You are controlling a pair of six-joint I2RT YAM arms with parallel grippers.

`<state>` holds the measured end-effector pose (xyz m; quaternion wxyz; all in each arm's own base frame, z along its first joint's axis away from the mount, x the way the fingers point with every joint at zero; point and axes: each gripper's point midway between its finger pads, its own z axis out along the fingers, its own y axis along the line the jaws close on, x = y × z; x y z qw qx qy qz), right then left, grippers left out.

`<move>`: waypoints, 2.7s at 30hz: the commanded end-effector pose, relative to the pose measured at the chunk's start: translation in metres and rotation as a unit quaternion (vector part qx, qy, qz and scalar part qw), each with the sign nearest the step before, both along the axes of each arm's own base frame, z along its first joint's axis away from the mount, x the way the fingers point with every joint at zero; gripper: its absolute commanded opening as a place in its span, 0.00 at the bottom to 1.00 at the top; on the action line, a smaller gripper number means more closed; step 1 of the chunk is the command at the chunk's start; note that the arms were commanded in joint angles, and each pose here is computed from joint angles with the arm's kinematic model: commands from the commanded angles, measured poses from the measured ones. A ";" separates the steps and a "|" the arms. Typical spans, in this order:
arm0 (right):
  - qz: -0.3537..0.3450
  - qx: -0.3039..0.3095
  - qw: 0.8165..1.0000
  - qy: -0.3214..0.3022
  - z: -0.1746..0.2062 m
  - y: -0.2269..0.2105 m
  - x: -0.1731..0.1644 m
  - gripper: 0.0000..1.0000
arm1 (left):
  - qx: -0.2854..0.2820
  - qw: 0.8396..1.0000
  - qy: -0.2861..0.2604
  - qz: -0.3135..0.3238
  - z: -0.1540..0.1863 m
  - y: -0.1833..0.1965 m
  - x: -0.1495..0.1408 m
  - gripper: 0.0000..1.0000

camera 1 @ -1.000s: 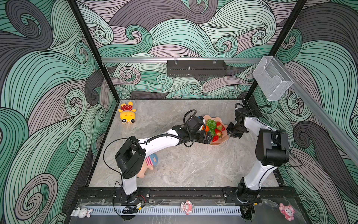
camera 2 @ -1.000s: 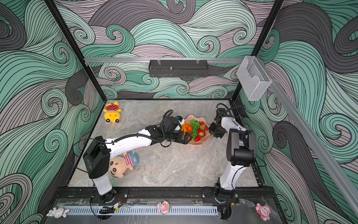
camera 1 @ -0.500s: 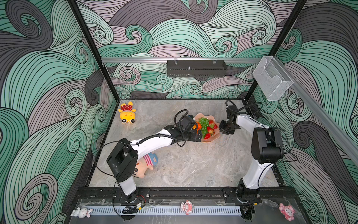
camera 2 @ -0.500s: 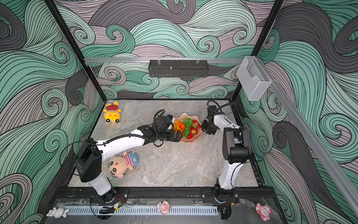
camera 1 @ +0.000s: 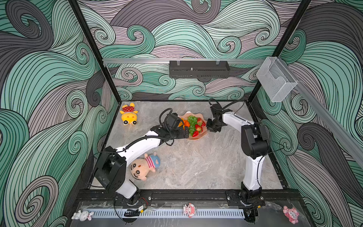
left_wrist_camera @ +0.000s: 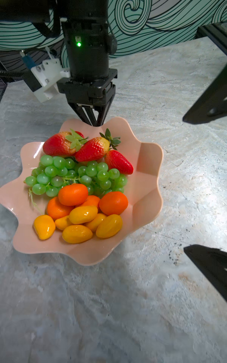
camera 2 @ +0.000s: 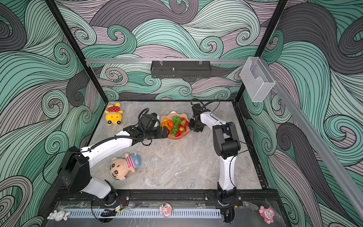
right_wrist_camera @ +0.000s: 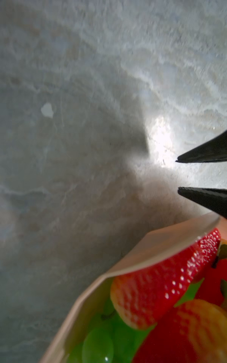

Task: Arrange fruit in a fruit bowl
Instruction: Move the fruit bowl to the top-center of the table, then reset both arms

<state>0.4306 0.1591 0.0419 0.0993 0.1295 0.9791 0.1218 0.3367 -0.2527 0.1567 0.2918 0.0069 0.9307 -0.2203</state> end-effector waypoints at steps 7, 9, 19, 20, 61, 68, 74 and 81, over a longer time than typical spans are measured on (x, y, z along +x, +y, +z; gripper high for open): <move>0.018 0.002 1.000 -0.009 0.018 0.020 0.001 0.25 | -0.001 0.999 0.004 0.036 0.011 0.041 0.003 0.99; 0.026 -0.002 0.999 -0.023 0.029 0.017 -0.002 0.28 | -0.007 0.999 -0.016 0.045 0.027 0.051 0.002 0.99; 0.049 -0.043 0.989 -0.135 0.102 -0.020 -0.043 0.52 | 0.044 0.982 -0.156 0.092 0.087 0.118 -0.013 0.99; 0.052 -0.046 0.986 -0.149 0.108 -0.023 -0.045 0.55 | 0.053 0.979 -0.171 0.103 0.091 0.127 -0.016 0.99; 0.000 -0.241 0.876 -0.417 0.065 -0.176 -0.034 1.00 | 0.248 0.918 -0.179 0.254 -0.041 0.299 0.017 0.99; 0.007 -0.211 0.871 -0.443 0.060 -0.173 -0.029 1.00 | 0.209 0.926 -0.230 0.213 -0.042 0.292 0.046 0.98; 0.000 -0.206 0.860 -0.467 0.053 -0.174 -0.036 1.00 | 0.203 0.921 -0.246 0.225 -0.070 0.297 0.054 0.99; 0.000 -0.207 0.856 -0.474 0.052 -0.173 -0.036 0.99 | 0.202 0.929 -0.227 0.212 -0.073 0.296 0.061 0.99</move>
